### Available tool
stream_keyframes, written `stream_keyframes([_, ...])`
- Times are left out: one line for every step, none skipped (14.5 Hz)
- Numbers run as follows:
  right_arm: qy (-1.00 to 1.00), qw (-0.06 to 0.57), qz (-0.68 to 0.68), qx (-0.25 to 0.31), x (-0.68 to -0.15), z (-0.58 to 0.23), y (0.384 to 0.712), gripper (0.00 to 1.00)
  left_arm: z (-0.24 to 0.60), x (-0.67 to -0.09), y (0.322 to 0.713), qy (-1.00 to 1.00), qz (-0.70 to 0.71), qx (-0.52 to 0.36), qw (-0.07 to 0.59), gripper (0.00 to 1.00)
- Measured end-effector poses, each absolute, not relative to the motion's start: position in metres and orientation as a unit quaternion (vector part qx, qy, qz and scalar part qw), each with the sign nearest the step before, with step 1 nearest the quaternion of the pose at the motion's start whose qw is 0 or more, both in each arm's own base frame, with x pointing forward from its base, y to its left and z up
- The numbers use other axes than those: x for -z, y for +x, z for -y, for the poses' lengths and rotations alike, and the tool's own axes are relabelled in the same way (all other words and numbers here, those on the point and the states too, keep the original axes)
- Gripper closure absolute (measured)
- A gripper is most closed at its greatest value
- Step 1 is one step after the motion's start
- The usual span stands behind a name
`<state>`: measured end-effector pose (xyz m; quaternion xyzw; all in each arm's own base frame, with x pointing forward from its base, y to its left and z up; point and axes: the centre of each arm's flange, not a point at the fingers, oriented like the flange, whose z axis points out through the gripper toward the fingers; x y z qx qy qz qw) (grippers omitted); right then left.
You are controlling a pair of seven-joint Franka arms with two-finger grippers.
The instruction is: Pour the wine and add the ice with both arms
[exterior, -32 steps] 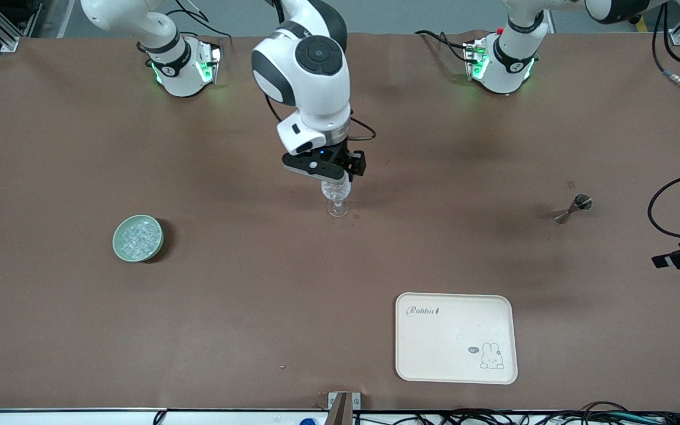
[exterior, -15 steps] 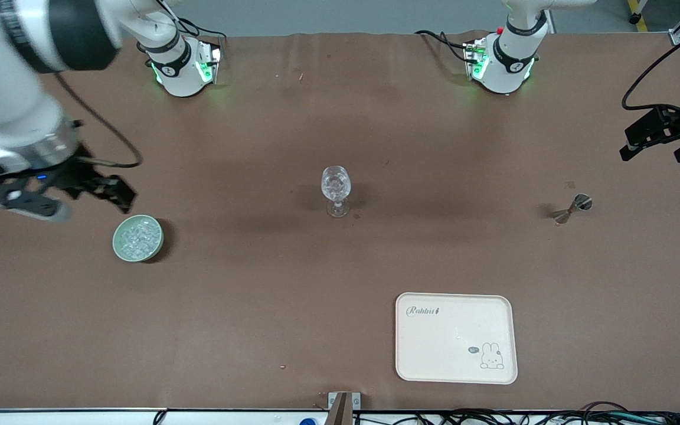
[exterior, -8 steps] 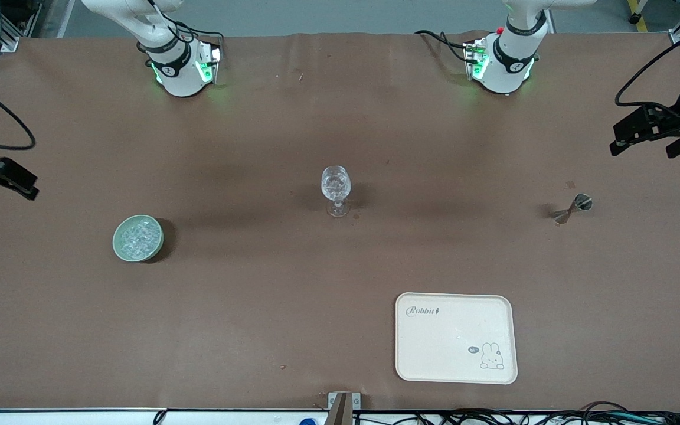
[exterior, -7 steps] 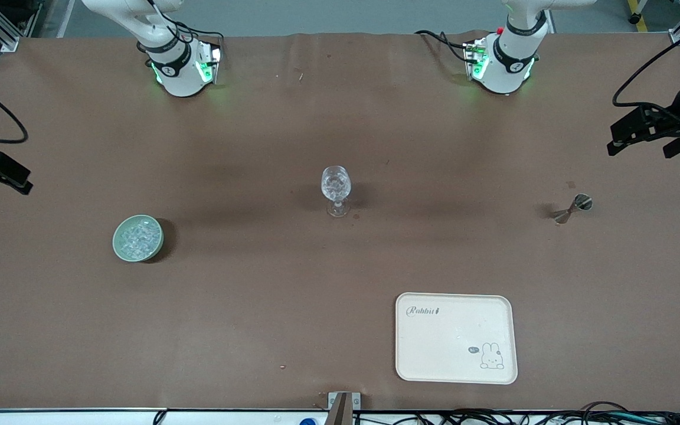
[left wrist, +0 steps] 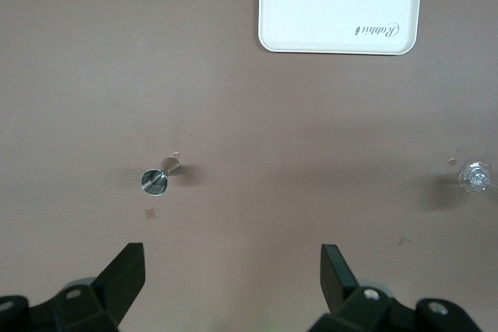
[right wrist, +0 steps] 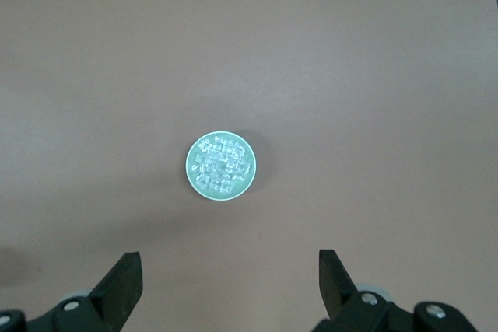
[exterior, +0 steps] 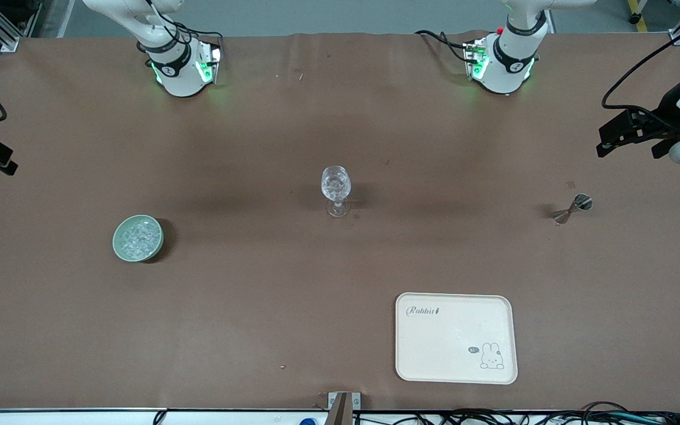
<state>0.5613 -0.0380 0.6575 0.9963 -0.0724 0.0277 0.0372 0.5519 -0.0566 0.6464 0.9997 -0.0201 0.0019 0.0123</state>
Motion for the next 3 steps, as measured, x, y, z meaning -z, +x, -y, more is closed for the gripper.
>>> stream_keyframes([0.997,0.037,0.068,-0.029,-0.6582,0.033,0.5613,0.0,0.0567,-0.6453,0.5526,1.0,0.02,-0.003,0.012,0.0])
stream_keyframes([0.997,0.037,0.066,-0.03,-0.6582,0.0301,0.5617,0.0,0.0568,-0.6449,0.5534,1.0,0.02,-0.006,0.013,0.0])
stream_keyframes([0.997,0.037,0.066,-0.03,-0.6578,0.0305,0.5618,0.0,0.0569,-0.645,0.5538,1.0,0.02,-0.008,0.012,0.0])
